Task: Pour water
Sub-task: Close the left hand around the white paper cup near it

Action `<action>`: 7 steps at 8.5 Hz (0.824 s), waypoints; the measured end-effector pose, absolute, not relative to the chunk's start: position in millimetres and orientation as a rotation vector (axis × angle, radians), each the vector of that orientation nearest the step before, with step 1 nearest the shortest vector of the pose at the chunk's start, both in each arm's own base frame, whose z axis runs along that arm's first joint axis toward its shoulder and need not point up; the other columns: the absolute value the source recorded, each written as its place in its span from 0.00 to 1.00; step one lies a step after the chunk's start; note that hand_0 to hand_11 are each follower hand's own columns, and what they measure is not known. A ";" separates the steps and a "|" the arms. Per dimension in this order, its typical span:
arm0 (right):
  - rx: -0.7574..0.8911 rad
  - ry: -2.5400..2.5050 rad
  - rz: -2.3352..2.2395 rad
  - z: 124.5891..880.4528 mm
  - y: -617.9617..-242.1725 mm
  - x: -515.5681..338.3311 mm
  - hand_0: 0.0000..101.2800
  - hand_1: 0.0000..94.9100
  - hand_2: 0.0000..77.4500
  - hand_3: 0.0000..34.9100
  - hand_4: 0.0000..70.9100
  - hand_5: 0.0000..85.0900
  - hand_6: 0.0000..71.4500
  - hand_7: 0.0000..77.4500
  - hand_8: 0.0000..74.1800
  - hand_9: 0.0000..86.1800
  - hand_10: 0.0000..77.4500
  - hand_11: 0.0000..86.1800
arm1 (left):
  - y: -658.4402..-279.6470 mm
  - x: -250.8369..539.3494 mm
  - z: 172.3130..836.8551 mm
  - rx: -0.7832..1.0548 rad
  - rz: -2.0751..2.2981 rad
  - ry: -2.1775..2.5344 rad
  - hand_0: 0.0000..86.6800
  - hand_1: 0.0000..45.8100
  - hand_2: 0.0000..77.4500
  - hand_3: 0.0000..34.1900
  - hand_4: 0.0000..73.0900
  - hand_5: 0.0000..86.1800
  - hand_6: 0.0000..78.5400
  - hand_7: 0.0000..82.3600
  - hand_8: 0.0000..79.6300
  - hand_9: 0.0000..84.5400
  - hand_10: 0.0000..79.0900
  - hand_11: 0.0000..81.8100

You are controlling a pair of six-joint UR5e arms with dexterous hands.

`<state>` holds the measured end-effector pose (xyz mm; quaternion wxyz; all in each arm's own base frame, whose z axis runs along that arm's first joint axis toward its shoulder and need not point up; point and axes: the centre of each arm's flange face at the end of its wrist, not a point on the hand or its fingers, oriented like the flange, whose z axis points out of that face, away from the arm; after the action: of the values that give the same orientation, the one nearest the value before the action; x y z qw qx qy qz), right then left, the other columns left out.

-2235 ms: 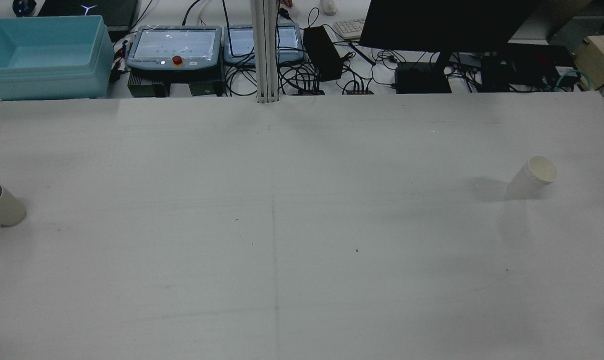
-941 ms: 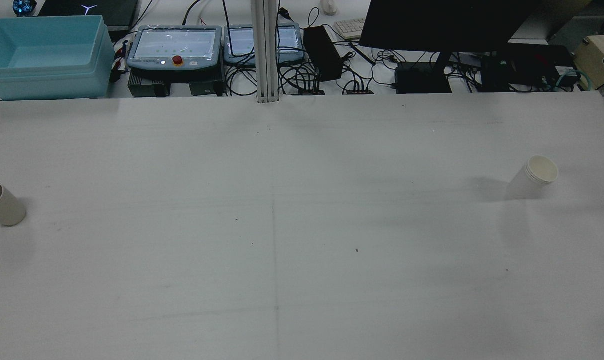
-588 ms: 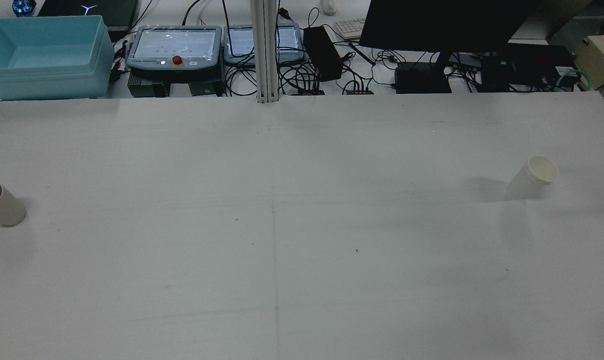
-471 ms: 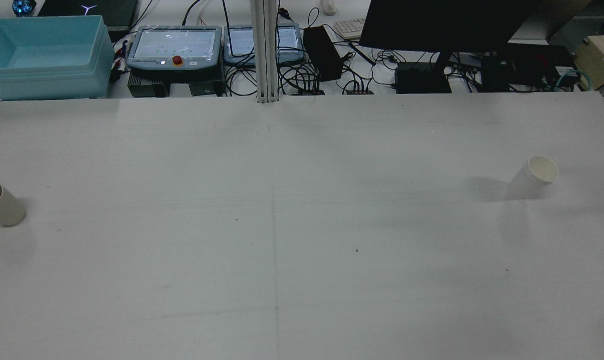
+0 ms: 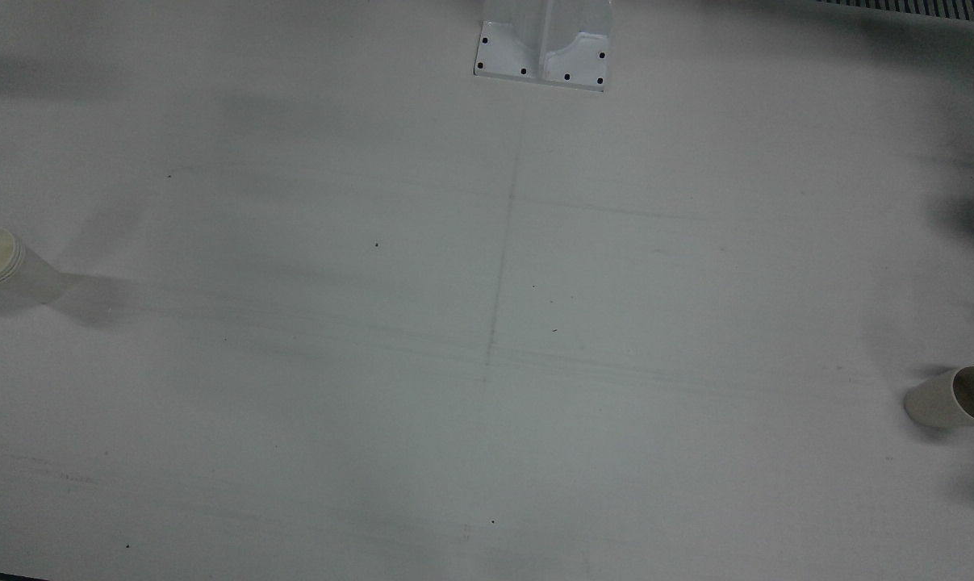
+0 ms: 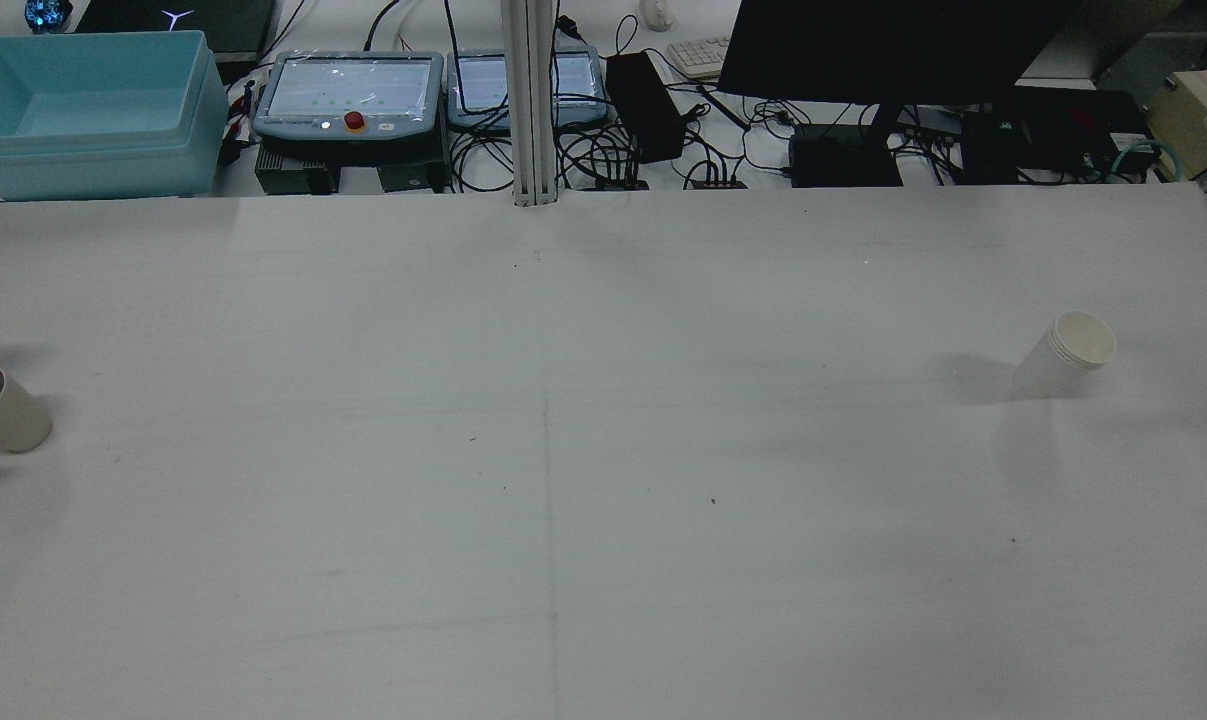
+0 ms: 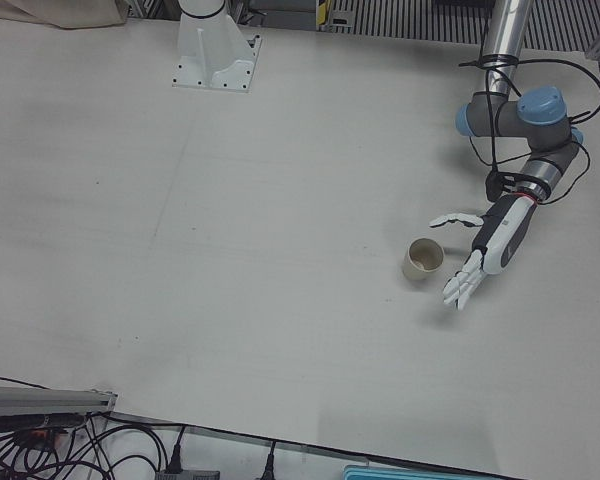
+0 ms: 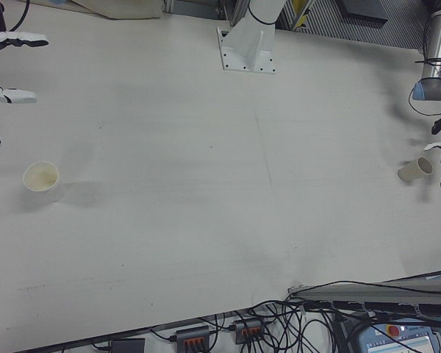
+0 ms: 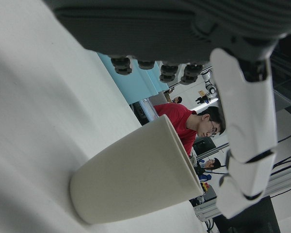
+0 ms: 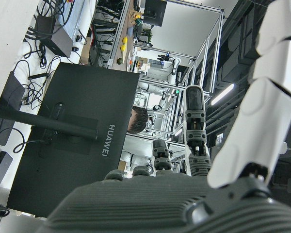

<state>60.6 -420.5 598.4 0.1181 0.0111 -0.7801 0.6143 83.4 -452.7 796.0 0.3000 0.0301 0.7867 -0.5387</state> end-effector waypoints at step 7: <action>0.037 -2.294 1.785 592.3 -420.5 61.6 0.48 0.15 0.15 0.00 0.42 0.27 0.09 0.23 0.01 0.03 0.00 0.01 | -465.3 125.9 808.4 0.100 -1.383 2.080 0.58 0.42 0.25 0.00 0.10 0.06 0.05 0.09 0.01 0.01 0.03 0.06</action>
<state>61.6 -420.5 592.3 0.1169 0.0127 -0.7838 0.6098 125.9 -465.3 808.4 0.3156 0.0378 0.7896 -0.5249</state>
